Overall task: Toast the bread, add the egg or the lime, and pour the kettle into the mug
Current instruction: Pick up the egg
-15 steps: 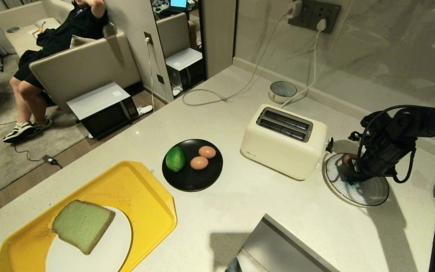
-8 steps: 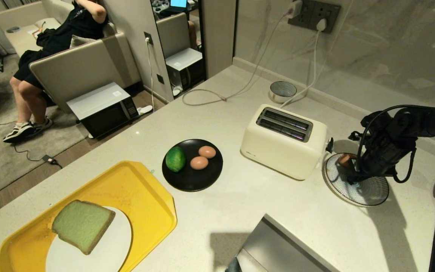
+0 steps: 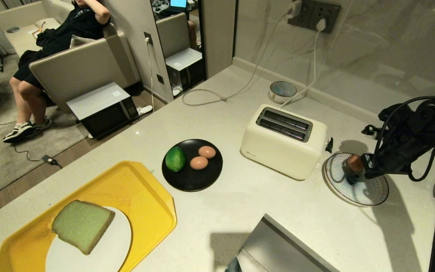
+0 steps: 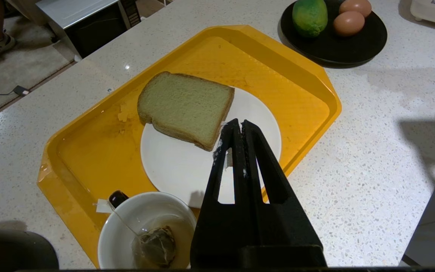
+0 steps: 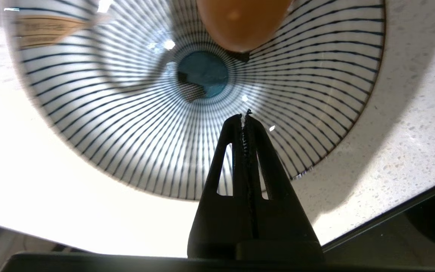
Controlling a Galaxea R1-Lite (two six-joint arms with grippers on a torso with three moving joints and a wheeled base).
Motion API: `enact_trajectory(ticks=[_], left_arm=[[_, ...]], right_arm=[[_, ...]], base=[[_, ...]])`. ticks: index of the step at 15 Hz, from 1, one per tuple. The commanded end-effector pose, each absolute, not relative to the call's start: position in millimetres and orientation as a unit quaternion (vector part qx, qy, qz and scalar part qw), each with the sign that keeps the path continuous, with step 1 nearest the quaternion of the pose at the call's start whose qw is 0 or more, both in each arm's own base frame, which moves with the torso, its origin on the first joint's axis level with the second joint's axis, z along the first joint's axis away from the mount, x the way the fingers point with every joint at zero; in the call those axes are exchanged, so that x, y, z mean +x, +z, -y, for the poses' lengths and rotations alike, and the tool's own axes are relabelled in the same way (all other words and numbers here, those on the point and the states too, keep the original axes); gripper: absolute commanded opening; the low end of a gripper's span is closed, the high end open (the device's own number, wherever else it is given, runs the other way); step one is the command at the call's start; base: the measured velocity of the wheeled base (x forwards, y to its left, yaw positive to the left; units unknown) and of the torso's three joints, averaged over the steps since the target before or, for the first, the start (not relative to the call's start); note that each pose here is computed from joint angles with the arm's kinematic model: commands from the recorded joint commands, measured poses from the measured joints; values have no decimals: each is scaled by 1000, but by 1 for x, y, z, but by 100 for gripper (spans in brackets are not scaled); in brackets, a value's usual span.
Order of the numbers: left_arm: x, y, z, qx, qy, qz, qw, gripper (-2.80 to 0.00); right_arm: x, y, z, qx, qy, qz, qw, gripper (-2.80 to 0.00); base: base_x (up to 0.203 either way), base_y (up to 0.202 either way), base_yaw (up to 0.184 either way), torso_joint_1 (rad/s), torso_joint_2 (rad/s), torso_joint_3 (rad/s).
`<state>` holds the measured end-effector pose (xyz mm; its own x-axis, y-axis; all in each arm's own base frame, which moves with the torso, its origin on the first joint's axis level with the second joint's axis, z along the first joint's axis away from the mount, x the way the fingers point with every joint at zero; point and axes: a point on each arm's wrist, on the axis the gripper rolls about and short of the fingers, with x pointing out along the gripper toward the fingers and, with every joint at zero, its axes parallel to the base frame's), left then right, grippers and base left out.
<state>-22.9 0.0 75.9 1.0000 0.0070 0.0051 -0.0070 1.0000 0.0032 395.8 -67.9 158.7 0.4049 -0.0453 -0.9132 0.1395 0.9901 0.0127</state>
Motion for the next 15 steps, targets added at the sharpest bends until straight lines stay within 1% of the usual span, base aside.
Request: enact_trajectory(ticks=[1,15], left_arm=[[-23,76,0,2,4,3,1000,-280],[-23,76,0,2,4,3,1000,-280]], right_arm=[[389,176,67,45,-48,-523,849,-280],[394,183,67,33,-45,-508,859,-280]], base=[[0,0,0,0,0,0],[0,0,0,0,0,0]])
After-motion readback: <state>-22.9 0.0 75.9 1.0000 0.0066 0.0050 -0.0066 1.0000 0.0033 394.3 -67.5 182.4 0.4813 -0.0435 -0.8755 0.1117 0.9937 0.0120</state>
